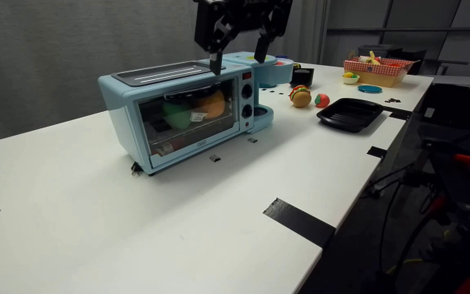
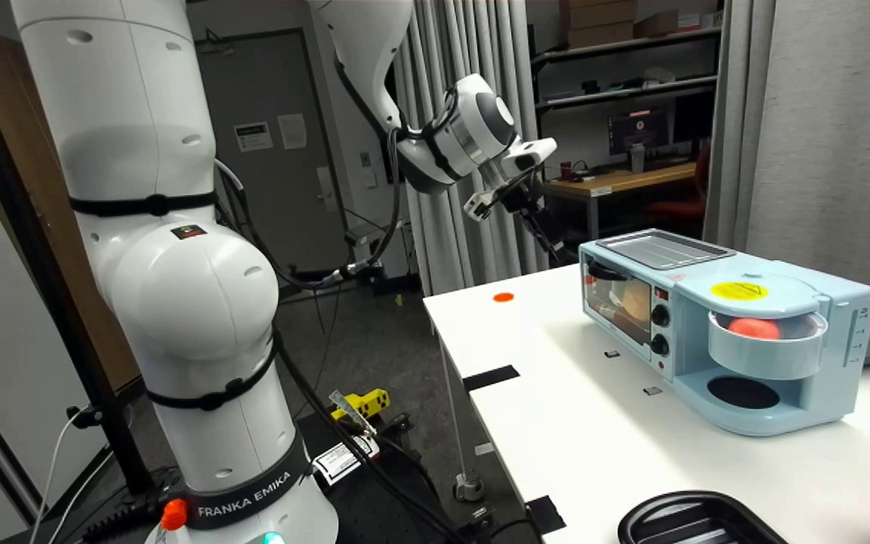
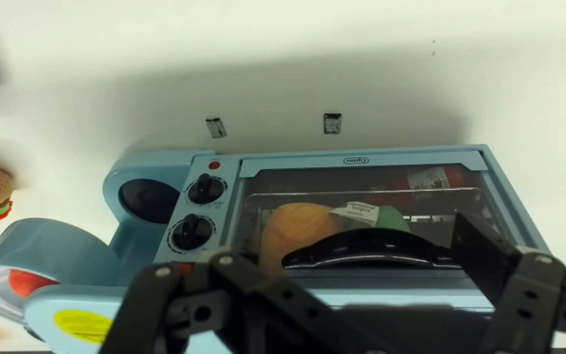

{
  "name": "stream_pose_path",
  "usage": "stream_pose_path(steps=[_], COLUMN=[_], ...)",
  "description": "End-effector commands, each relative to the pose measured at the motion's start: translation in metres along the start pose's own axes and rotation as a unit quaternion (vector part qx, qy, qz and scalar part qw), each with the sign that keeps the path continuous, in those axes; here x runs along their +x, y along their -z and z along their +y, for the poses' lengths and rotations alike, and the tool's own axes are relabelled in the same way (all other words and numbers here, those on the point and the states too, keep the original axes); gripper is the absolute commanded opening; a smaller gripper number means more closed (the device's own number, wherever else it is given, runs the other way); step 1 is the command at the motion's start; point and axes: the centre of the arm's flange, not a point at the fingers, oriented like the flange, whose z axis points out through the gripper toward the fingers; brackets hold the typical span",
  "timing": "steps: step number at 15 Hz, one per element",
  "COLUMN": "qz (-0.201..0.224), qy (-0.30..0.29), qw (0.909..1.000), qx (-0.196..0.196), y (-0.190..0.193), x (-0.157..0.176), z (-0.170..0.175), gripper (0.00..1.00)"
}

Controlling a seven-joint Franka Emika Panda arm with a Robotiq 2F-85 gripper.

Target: Close the toaster oven

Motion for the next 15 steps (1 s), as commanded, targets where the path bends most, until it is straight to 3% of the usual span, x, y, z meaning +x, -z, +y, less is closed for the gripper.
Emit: stream_pose_path(steps=[1, 4, 5, 15], qz=[0.025, 0.033, 0.019, 0.021], qy=[0.006, 0.012, 0.017, 0.018], qw=[0.9996, 0.9993, 0.9997, 0.9996], qx=[-0.008, -0.009, -0.004, -0.006], y=[0.034, 0.05, 0.033, 0.041], x=[-0.026, -0.04, -0.028, -0.036], z=[0.01, 0.009, -0.004, 0.001], gripper=[1.0, 1.0, 1.0, 1.0])
